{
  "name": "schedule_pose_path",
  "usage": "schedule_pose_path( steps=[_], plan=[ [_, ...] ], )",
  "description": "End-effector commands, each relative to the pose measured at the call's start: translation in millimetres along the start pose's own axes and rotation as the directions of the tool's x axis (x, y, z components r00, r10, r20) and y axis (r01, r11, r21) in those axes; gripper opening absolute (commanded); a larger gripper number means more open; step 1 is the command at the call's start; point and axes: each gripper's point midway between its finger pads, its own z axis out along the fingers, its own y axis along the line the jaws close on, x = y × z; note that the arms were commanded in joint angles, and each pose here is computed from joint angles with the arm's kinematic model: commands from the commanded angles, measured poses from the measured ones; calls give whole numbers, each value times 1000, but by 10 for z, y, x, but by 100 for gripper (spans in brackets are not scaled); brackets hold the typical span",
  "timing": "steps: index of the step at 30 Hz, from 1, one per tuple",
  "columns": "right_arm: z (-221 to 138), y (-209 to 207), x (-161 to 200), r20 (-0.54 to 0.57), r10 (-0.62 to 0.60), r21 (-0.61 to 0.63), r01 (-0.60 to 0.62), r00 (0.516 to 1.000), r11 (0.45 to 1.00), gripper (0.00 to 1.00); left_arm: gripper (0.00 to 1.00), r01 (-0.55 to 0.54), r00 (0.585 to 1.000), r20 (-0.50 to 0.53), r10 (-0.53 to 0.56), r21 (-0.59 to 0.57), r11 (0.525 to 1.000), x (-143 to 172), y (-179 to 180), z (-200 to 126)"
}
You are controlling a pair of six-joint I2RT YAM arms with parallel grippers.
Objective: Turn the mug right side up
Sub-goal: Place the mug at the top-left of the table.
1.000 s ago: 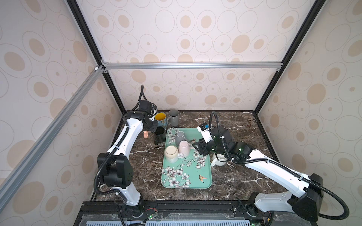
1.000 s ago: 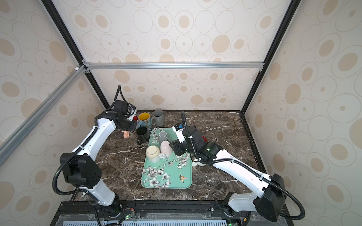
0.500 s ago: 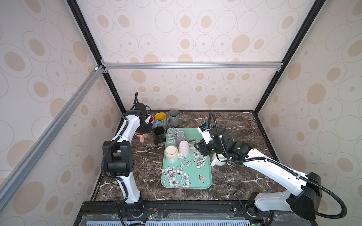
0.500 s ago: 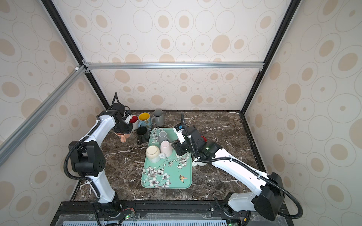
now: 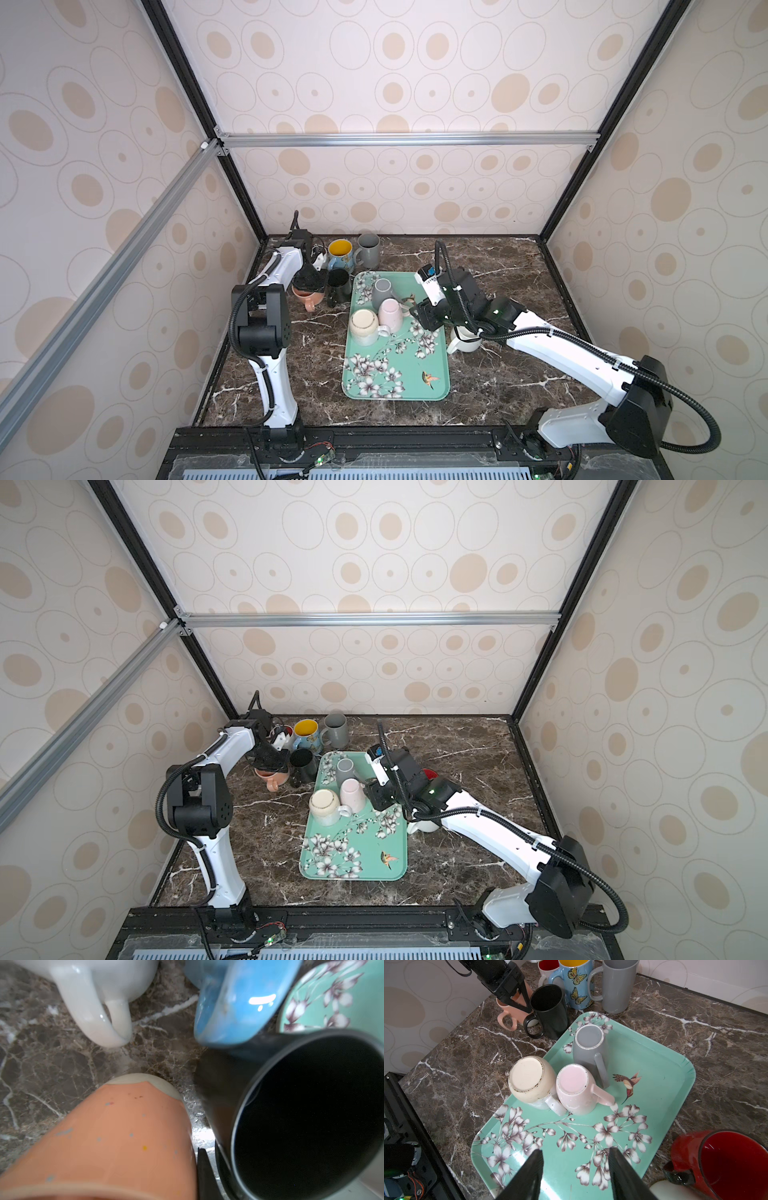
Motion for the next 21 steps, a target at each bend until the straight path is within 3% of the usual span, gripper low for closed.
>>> schedule_pose_path(
  steps=[1, 14, 21],
  plan=[
    [5, 15, -94, 6, -2, -12, 2, 1000, 1000, 55, 0, -17, 994, 105, 16, 9, 1000, -302, -3, -203],
    [122, 19, -56, -26, 6, -17, -6, 1000, 1000, 54, 23, -12, 993, 114, 9, 25, 1000, -330, -24, -181],
    [164, -9, -12, -46, -8, -6, 7, 999, 1000, 54, 32, -21, 988, 150, 19, 9, 1000, -390, -31, -382]
  ],
)
